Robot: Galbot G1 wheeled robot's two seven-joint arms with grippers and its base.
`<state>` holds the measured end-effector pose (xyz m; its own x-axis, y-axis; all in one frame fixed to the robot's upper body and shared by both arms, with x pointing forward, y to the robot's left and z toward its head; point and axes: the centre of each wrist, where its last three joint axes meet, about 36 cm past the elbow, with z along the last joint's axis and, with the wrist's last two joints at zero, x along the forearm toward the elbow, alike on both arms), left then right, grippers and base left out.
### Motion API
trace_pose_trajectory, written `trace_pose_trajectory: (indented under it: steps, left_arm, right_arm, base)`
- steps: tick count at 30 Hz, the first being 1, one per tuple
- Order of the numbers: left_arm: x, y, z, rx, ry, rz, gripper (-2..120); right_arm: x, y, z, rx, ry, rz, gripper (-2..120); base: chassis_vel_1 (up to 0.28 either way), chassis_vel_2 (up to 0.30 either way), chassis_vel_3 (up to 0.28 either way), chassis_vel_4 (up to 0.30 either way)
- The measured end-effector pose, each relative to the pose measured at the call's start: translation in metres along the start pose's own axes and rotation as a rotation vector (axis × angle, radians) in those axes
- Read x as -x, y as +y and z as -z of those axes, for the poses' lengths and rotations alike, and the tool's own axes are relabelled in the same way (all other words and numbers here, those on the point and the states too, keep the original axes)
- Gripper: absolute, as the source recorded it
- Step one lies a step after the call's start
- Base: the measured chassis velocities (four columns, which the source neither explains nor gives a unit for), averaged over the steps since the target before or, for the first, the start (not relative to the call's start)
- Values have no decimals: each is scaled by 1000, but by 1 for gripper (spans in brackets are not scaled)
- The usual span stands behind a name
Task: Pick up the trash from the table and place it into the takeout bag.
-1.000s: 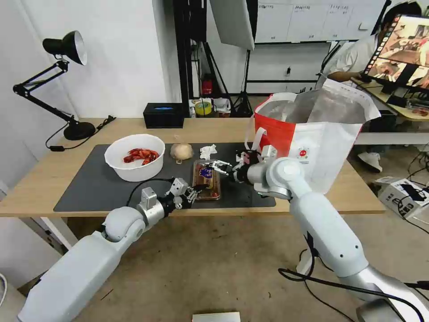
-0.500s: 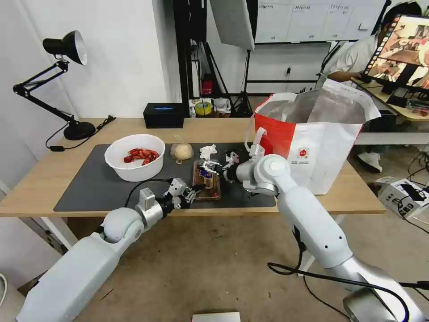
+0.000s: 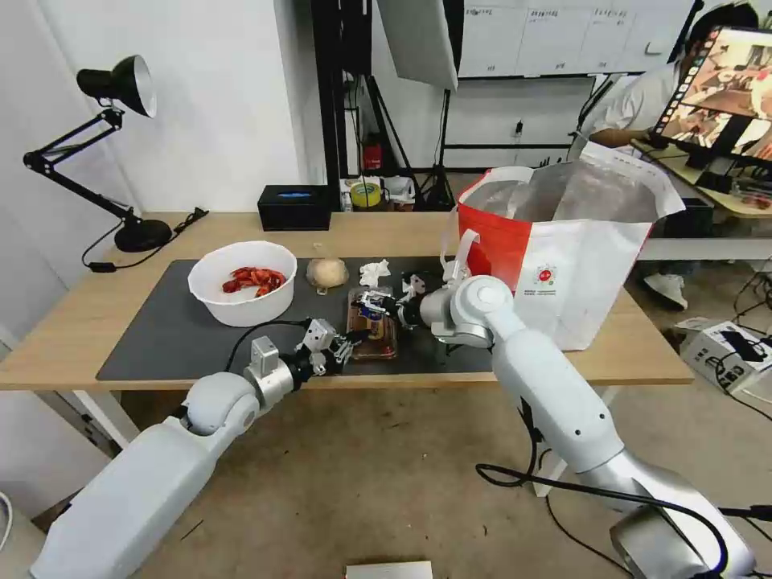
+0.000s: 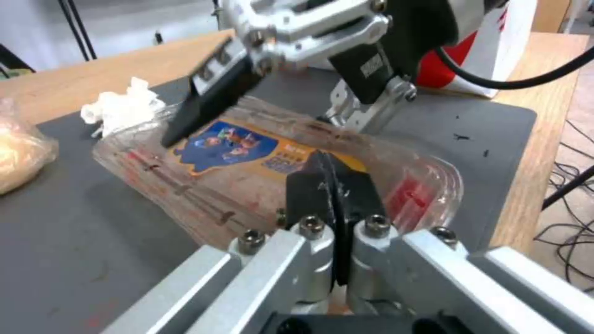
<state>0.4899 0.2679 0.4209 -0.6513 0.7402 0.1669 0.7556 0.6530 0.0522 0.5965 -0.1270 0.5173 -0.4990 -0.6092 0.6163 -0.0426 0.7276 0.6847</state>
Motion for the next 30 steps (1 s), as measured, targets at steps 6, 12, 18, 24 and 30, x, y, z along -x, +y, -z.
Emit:
trace_pose_trajectory:
  steps: [6, 12, 18, 24, 30]
  left_arm:
    - [-2, 2, 0, 0, -1, 2, 0]
    - [-4, 3, 1, 0, -2, 4, 0]
    - [-8, 5, 3, 2, -8, 8, 0]
    - [-23, 7, 1, -2, -6, 31, 0]
    - [-63, 6, -7, -10, -15, 81, 0]
  right_arm:
    - [1, -3, 0, 0, 4, -13, 54]
    - [1, -6, 1, -1, 5, -21, 37]
    - [-1, -9, 1, 1, 3, -22, 11]
    - [-4, -12, 2, 4, -4, -19, 0]
    - [-9, -13, 2, 4, -15, 4, 0]
  base:
    - [0, 0, 0, 0]
    - [0, 0, 0, 0]
    - [0, 0, 0, 0]
    - [0, 0, 0, 0]
    - [0, 0, 0, 0]
